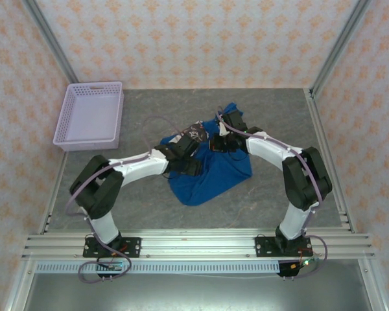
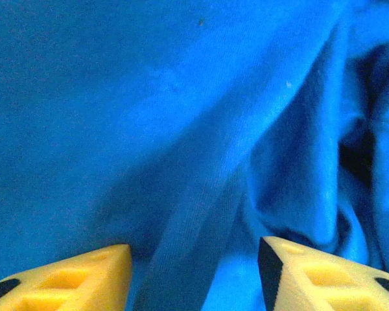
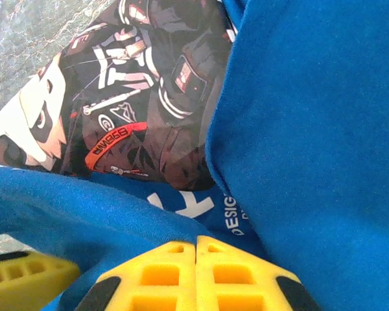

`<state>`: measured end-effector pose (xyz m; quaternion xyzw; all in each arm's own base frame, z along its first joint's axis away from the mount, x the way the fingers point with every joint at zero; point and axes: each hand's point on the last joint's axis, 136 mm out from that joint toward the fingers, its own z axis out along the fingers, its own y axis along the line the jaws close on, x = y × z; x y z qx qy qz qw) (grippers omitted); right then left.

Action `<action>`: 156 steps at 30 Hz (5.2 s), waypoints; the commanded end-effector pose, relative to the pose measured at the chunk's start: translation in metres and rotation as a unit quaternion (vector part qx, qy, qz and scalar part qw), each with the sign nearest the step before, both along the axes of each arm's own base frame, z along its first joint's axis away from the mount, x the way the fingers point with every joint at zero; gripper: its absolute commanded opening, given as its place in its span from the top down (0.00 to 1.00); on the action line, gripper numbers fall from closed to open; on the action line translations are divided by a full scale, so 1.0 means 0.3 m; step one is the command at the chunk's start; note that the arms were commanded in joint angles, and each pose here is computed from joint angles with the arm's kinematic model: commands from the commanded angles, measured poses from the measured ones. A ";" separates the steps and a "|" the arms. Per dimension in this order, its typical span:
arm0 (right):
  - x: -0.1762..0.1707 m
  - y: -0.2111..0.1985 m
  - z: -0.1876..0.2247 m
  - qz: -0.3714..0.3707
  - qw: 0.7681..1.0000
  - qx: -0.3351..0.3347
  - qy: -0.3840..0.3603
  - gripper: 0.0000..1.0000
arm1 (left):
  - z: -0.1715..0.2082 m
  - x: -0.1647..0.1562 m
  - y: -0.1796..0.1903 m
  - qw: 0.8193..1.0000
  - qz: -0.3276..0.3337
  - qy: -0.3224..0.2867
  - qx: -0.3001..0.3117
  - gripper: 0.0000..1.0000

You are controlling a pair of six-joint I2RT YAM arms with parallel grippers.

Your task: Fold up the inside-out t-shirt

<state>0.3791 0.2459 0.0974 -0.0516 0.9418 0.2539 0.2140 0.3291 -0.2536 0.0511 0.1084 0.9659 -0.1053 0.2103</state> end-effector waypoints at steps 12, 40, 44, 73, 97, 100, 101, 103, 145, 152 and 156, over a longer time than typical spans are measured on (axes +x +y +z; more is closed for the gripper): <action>-0.052 -0.124 0.003 0.018 0.993 -0.111 -0.028 0.94 | 0.089 0.014 -0.023 0.997 -0.018 -0.008 -0.074 1.00; -0.148 0.000 -0.083 0.038 0.982 -0.154 -0.098 0.93 | 0.142 -0.028 0.252 0.997 0.074 -0.029 -0.009 0.94; -0.177 0.047 -0.026 0.040 0.994 -0.056 -0.086 1.00 | 0.173 -0.028 0.265 0.995 0.080 -0.055 0.003 0.66; -0.178 -0.038 -0.009 -0.028 0.997 0.027 -0.061 1.00 | -0.009 0.110 -0.116 0.998 -0.020 -0.052 0.006 0.57; -0.294 -0.152 0.248 0.046 0.984 -0.024 -0.173 1.00 | 0.594 -0.141 -0.014 0.931 -0.117 -0.122 -0.322 1.00; -0.306 -0.196 0.215 0.019 0.989 -0.053 -0.136 1.00 | 0.619 -0.185 0.001 0.919 -0.133 -0.137 -0.344 1.00; -0.310 -0.211 0.202 0.010 0.990 -0.063 -0.122 1.00 | 0.621 -0.200 -0.003 0.914 -0.141 -0.139 -0.353 1.00; -0.323 -0.211 0.163 0.016 0.993 -0.074 -0.093 0.98 | 0.620 -0.216 -0.015 0.908 -0.152 -0.134 -0.367 1.00; -0.478 0.243 0.289 0.268 0.933 0.183 -0.154 1.00 | 0.416 -0.046 0.341 0.979 0.088 -0.168 -0.071 0.98; -0.429 0.267 0.319 0.204 0.942 0.234 -0.125 1.00 | 0.396 -0.070 0.337 0.984 0.074 -0.158 -0.033 0.71; -0.376 0.264 0.311 0.160 0.950 0.245 -0.109 1.00 | 0.436 -0.122 0.320 0.982 0.055 -0.180 -0.029 0.57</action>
